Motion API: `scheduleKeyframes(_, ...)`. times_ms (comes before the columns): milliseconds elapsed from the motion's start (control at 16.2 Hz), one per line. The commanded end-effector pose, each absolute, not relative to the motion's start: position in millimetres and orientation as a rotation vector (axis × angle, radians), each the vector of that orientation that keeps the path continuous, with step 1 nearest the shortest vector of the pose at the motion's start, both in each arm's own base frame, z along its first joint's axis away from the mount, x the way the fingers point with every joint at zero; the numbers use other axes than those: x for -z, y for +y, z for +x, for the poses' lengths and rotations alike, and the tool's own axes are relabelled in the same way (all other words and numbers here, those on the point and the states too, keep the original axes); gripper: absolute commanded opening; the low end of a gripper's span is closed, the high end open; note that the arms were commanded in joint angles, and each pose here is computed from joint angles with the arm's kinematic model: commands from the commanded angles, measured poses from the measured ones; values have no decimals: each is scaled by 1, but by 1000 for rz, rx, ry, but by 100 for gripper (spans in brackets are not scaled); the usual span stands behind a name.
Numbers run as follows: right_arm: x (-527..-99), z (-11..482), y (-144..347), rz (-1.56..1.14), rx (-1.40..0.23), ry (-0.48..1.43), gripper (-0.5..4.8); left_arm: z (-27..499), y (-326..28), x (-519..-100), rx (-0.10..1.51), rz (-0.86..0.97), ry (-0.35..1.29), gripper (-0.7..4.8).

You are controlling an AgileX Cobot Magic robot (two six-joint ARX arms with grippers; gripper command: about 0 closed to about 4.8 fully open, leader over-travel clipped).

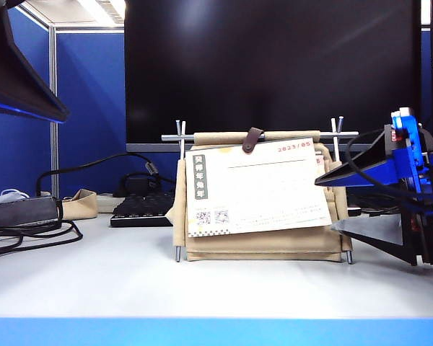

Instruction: Turn one page of the calendar.

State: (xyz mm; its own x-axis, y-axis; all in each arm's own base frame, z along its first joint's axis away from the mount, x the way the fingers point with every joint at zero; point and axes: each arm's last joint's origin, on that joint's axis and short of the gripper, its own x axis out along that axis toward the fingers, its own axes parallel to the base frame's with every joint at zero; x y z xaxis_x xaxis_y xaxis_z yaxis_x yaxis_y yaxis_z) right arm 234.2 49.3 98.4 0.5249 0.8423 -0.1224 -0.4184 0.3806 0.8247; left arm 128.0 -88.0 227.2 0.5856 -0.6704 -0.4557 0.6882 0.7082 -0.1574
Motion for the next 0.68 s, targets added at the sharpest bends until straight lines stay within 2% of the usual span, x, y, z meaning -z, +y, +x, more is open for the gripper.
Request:
scheduleKeyframes(62,-98,235,50,824,-861,603,328,128,-88,-230,796,39,498,-5)
scheduleKeyframes(679,-88,246,51,803,-828,643,328,128,-88,-230,796,39,499,-5)
